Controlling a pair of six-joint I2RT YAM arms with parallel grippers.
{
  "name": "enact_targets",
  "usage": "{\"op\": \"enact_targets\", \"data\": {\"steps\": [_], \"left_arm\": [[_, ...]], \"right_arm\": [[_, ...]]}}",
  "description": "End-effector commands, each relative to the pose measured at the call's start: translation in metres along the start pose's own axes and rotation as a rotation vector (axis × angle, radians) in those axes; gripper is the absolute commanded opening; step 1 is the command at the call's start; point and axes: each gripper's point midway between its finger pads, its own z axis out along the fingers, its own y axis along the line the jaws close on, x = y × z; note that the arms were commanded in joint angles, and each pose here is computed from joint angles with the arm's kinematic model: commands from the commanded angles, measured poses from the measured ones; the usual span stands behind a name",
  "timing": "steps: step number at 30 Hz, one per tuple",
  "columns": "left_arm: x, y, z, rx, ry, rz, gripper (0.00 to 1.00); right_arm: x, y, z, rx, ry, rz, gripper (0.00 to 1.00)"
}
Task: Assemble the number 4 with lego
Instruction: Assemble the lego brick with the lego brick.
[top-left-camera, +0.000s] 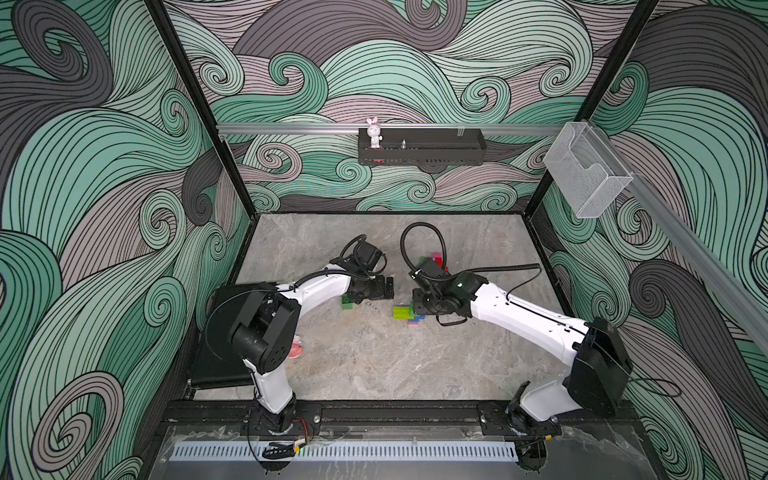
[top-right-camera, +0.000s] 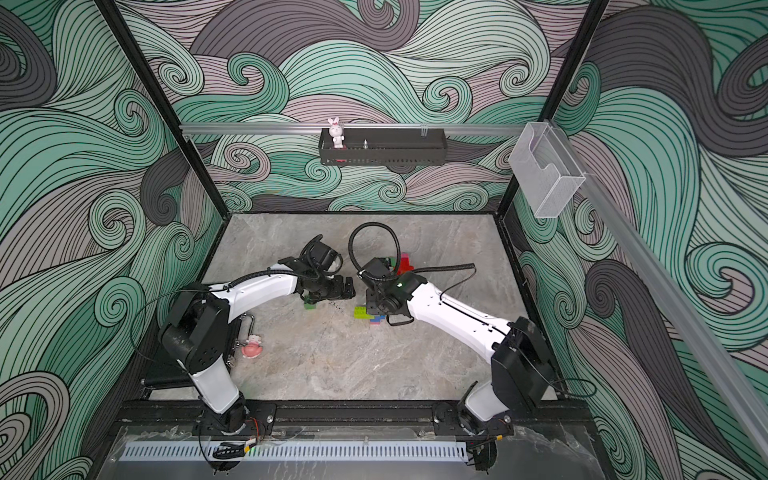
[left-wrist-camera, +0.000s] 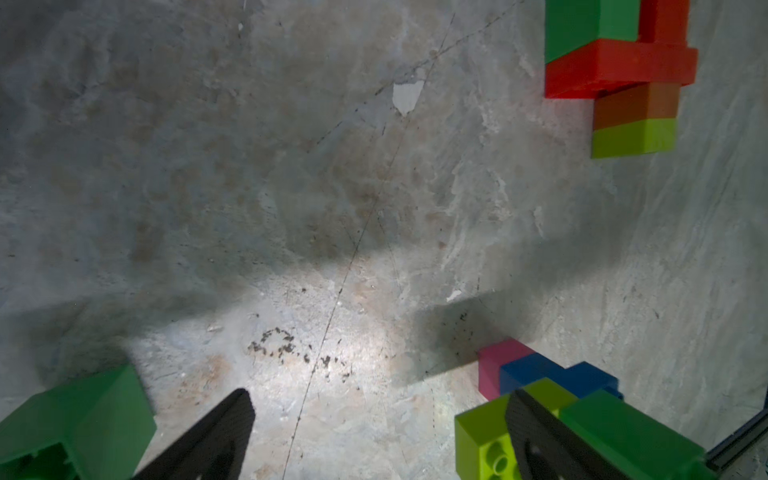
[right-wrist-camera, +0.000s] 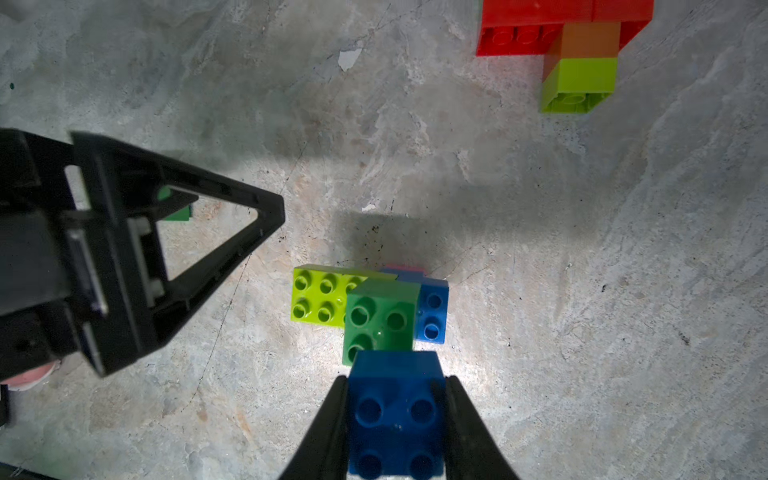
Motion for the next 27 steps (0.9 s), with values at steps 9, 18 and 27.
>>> {"op": "enact_targets", "data": {"steps": [9, 18, 27], "left_arm": [[0.009, 0.013, 0.005, -0.054, 0.038, -0.029, 0.99], [0.011, 0.015, 0.008, -0.056, 0.042, -0.027, 0.99], [0.012, 0.015, 0.008, -0.059, 0.045, -0.026, 0.99]], "right_arm": [[-0.013, 0.006, 0.002, 0.043, -0.042, 0.010, 0.24], [-0.014, 0.009, 0.008, 0.054, -0.040, 0.005, 0.24], [-0.008, 0.007, 0.015, 0.071, -0.019, -0.007, 0.24]]}}
